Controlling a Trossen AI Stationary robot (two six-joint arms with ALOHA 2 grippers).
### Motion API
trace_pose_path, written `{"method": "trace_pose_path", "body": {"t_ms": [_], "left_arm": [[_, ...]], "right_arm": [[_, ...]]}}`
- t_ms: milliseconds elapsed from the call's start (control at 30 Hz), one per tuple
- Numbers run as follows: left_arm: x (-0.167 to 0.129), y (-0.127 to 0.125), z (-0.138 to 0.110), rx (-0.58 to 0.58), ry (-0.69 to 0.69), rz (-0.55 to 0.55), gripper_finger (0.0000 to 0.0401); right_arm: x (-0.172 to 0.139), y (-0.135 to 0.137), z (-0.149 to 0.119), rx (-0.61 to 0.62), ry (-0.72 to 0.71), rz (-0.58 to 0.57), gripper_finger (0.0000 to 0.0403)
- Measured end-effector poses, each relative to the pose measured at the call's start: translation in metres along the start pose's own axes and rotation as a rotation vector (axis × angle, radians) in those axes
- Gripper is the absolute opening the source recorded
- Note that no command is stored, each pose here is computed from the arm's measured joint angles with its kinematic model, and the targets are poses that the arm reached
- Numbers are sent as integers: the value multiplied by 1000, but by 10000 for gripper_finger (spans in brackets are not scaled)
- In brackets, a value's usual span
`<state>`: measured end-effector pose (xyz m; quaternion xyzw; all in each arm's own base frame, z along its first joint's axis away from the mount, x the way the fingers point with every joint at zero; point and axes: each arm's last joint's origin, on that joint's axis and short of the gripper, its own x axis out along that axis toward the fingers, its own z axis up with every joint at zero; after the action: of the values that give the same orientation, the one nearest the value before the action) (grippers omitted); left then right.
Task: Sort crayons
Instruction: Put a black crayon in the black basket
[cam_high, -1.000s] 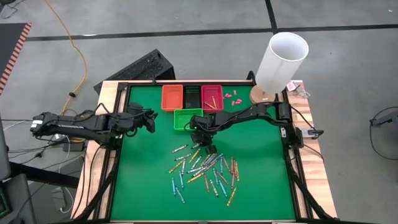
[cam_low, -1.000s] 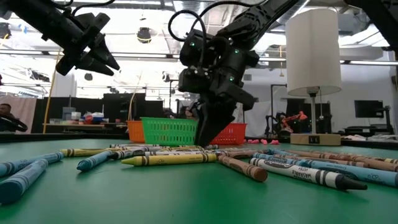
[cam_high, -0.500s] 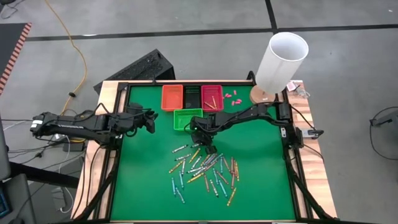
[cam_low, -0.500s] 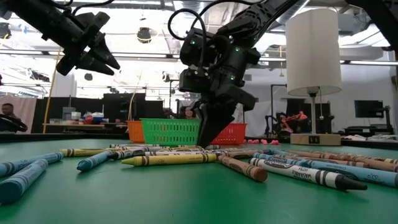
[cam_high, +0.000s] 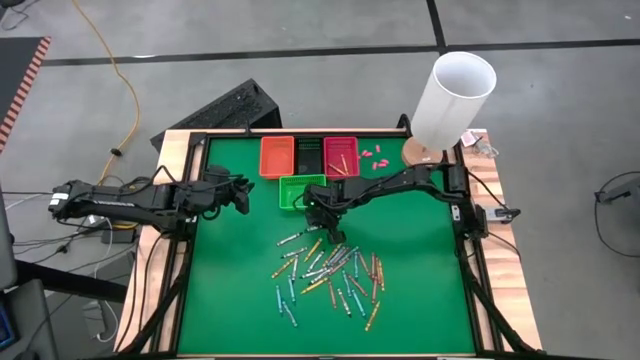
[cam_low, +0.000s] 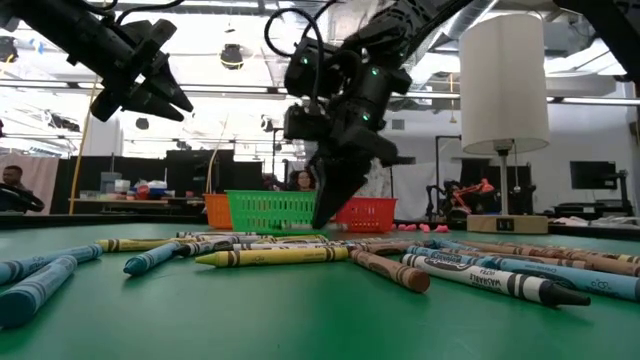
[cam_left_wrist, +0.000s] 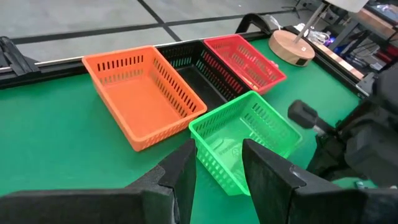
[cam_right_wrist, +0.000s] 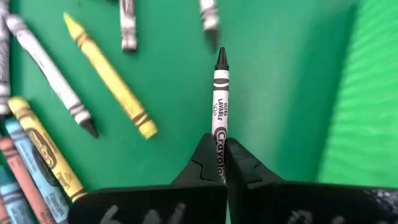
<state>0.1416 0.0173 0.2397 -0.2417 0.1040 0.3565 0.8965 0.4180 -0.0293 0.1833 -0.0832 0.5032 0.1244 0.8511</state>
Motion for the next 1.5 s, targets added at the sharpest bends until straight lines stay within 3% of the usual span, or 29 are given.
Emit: {"method": "trace_pose_path", "body": {"t_ms": [233,567,800,1067,1233,1500], "left_arm": [[0,0,0,0,14,-17,119],[0,0,0,0,14,-17,119],[0,0,0,10,13,-16,119],[0,0,0,19,5,-5,119],[0,1,0,3,-15,20,119],[0,1,1,-13,-21,26,119]], "right_arm": [[-28,-12,26,18,-64,-25,4],[-92,-62,55,289,-239,-115,3],[-118,-122,29,633,-280,-301,3],[-139,-177,-9,959,-370,-391,3],[-143,-182,-9,1014,-412,-518,3],[-134,-163,6,978,-370,-654,2]]}}
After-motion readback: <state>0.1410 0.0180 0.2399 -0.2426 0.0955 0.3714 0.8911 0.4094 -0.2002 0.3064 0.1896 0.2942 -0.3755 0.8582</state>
